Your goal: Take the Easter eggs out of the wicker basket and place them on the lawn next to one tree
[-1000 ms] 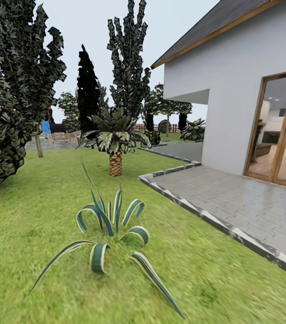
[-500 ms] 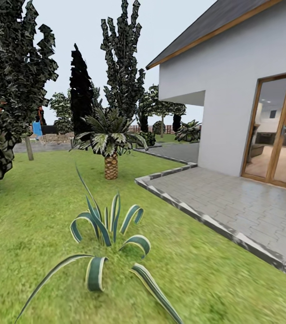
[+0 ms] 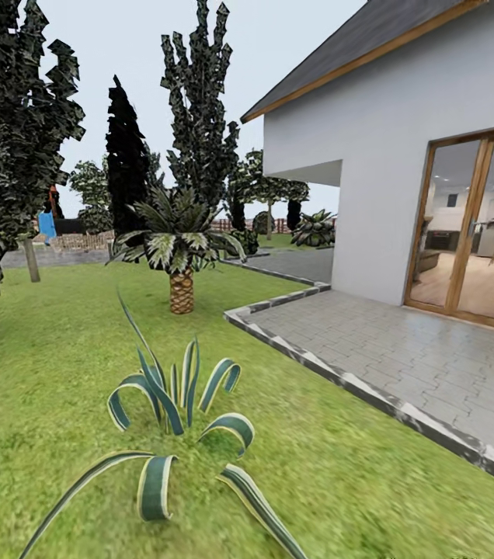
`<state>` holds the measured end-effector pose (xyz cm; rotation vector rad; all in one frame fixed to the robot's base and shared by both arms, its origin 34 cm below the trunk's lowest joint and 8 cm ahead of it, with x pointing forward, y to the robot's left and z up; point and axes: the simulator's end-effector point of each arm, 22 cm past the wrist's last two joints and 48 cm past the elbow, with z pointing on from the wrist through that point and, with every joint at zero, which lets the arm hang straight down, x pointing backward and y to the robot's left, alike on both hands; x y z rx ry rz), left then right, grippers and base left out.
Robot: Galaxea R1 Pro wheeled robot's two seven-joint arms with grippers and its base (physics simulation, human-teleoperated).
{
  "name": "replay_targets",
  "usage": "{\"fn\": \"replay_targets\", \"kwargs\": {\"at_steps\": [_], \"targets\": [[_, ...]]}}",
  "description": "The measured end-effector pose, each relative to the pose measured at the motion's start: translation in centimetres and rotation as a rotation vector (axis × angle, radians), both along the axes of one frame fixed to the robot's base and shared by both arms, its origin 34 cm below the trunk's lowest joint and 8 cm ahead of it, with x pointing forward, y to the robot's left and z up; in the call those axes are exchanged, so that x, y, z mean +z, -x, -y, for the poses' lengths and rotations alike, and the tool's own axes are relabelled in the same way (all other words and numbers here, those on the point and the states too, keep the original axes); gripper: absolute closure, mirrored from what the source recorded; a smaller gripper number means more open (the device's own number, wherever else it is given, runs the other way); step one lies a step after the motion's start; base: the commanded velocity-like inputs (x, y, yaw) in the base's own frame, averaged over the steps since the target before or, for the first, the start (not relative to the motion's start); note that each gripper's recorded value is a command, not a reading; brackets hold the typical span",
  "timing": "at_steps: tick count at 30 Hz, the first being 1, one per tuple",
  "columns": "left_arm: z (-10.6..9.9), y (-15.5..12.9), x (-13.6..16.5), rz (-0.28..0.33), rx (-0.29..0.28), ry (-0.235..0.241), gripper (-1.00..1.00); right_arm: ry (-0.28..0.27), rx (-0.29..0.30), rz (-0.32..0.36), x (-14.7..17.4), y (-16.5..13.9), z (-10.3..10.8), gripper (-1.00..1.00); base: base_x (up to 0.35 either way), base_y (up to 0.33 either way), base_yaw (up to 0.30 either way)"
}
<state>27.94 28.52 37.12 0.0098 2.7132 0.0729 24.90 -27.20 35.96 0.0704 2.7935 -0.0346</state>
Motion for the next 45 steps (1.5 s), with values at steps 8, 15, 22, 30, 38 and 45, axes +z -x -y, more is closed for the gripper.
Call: {"fn": "replay_targets", "kwargs": {"at_steps": [8,15,22,30,38,45], "targets": [[0.0,-0.3,0.1,0.009,0.000,0.000,-1.00,0.000,0.000,0.009,0.1,-0.3,0.0,-1.00,0.001,0.014,-0.174],[-0.1,-0.6,0.3,0.017,0.000,-0.001,-1.00,0.001,-0.001,0.018,0.2,-0.7,0.0,-1.00,0.000,0.212,-0.174],[-0.2,-0.9,0.4,0.025,0.000,-0.001,-1.00,0.001,-0.001,0.026,0.3,-1.0,0.0,-1.00,0.000,0.304,-0.175],[-0.2,-1.2,0.5,0.034,0.000,-0.002,-1.00,0.003,-0.002,0.036,0.5,-1.3,0.2,-1.00,0.000,0.323,-0.175],[-0.2,-1.5,0.7,0.043,0.000,-0.002,-1.00,0.004,-0.002,0.045,0.6,-1.6,0.3,-1.00,0.009,0.324,-0.175],[-0.2,-1.9,0.8,0.053,0.000,-0.001,-1.00,0.010,-0.003,0.053,0.7,-1.9,0.7,-1.00,0.087,0.246,-0.175]]}}
